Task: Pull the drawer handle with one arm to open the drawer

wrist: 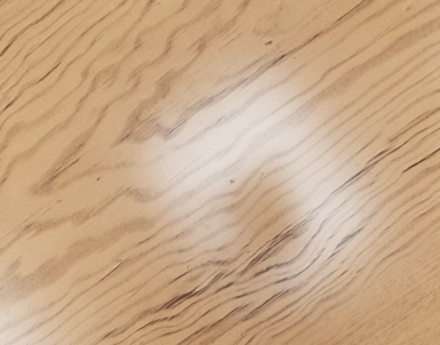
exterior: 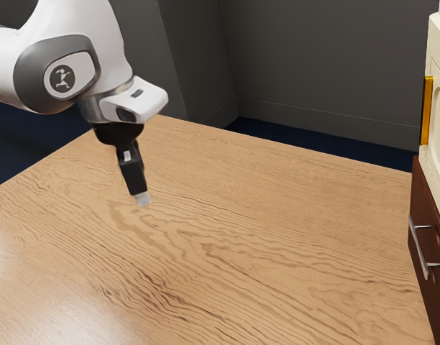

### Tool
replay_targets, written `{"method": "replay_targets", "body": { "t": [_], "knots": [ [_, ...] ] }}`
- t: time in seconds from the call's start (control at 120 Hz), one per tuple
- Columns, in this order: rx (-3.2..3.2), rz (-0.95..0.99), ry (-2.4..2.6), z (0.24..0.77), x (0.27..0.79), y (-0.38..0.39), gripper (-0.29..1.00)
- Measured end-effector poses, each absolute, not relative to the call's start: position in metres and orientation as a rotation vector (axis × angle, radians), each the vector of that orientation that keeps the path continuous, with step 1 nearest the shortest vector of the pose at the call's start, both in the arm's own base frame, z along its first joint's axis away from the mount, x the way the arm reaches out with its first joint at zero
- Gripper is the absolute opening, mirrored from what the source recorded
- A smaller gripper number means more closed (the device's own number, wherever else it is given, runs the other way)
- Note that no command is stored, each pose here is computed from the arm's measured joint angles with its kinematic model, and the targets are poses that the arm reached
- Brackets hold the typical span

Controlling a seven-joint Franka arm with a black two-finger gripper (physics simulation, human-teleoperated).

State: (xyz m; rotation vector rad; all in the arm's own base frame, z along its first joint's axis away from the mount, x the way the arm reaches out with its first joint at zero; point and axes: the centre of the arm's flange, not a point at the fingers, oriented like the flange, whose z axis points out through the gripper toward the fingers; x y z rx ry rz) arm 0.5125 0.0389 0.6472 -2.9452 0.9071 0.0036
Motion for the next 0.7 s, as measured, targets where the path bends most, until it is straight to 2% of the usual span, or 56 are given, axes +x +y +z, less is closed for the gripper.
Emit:
{"method": "replay_targets", "body": {
  "t": [0.317, 0.5, 0.7],
  "knots": [
    [-2.868, -0.031, 1.191, 0.636, 0.523, 0.03, 0.7],
    [-2.569, -0.004, 1.782, 0.614, 0.539, -0.036, 0.7],
    [-2.058, -0.149, 2.335, 0.611, 0.546, -0.112, 0.7]
  ]
}}
